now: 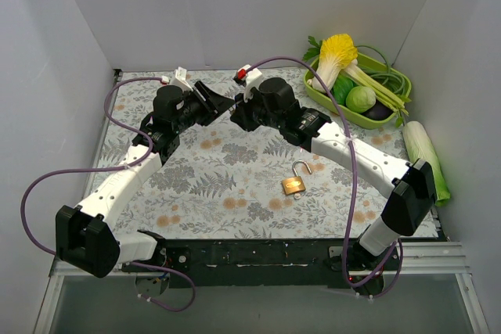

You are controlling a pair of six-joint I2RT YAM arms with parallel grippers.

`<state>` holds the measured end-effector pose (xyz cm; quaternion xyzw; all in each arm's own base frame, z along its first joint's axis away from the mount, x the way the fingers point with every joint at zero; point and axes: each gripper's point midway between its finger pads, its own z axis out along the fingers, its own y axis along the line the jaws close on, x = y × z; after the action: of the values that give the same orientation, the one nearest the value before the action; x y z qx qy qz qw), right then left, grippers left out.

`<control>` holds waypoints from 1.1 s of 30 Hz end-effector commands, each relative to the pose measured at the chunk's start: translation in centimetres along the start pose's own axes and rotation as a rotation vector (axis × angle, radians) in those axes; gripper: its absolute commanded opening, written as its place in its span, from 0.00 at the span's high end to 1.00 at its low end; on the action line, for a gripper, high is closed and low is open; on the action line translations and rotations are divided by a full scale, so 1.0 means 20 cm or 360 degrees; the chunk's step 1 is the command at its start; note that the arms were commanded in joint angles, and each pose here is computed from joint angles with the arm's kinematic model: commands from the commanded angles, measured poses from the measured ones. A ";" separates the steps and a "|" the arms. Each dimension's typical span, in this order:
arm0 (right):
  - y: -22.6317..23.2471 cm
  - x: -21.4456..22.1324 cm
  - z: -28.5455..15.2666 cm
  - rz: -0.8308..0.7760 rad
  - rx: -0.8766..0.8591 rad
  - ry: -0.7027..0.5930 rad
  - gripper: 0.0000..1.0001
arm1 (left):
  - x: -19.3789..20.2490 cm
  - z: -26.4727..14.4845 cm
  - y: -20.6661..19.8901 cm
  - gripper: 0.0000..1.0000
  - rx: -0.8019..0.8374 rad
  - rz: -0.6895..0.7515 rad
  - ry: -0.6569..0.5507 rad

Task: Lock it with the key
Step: Lock the lock.

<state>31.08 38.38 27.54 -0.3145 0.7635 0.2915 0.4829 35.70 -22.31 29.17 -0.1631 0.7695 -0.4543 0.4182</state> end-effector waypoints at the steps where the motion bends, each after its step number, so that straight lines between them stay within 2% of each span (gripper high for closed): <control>1: 0.04 -0.14 -0.03 -0.0005 -0.0028 -0.0142 0.99 | -0.08 0.00 -0.01 0.59 -0.0033 0.0032 -0.0099; 7: 0.04 -0.13 -0.02 -0.0007 -0.0032 -0.0137 0.99 | -0.05 0.00 -0.04 0.72 -0.0001 0.0057 -0.0079; 8: 0.03 -0.13 -0.02 -0.0004 -0.0033 -0.0139 0.99 | -0.05 0.00 -0.04 0.76 0.0001 0.0059 -0.0077; 9: 0.04 -0.13 -0.01 -0.0007 -0.0032 -0.0137 0.99 | -0.05 0.00 -0.04 0.86 0.0003 0.0059 -0.0078; 11: 0.05 -0.14 -0.01 -0.0011 -0.0067 -0.0145 0.99 | -0.05 0.00 -0.03 0.98 -0.0023 0.0055 -0.0081; 12: 0.06 -0.14 -0.02 -0.0012 -0.0079 -0.0141 0.97 | -0.05 0.00 -0.03 1.00 -0.0030 0.0053 -0.0082; 14: 0.06 -0.12 -0.02 0.0012 -0.0108 -0.0125 0.81 | -0.07 -0.01 -0.02 1.00 -0.0049 0.0050 -0.0090; 15: 0.06 -0.12 -0.03 0.0024 -0.0118 -0.0118 0.61 | -0.08 -0.01 -0.03 1.00 -0.0041 0.0048 -0.0092; 18: 0.03 -0.11 -0.06 0.0055 -0.0147 -0.0086 0.48 | -0.13 -0.03 -0.03 1.00 -0.0033 0.0032 -0.0122; 20: 0.01 -0.10 -0.08 0.0054 -0.0168 -0.0071 0.49 | -0.17 -0.03 -0.03 1.00 -0.0031 0.0011 -0.0137; 21: 0.01 -0.08 -0.09 0.0049 -0.0180 -0.0061 0.55 | -0.18 -0.04 -0.04 1.00 -0.0018 0.0005 -0.0140; 24: 0.03 -0.05 -0.11 0.0000 -0.0257 -0.0054 0.61 | -0.17 -0.03 -0.04 1.00 -0.0015 -0.0043 -0.0114; 33: 0.06 -0.08 -0.09 -0.0053 -0.0313 -0.0118 0.66 | -0.14 -0.03 -0.04 1.00 0.0004 -0.0149 -0.0066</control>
<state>29.67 37.41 26.54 -0.3502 0.7481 0.3514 0.4407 37.06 -20.31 29.33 -0.2099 0.7658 -0.4480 0.4108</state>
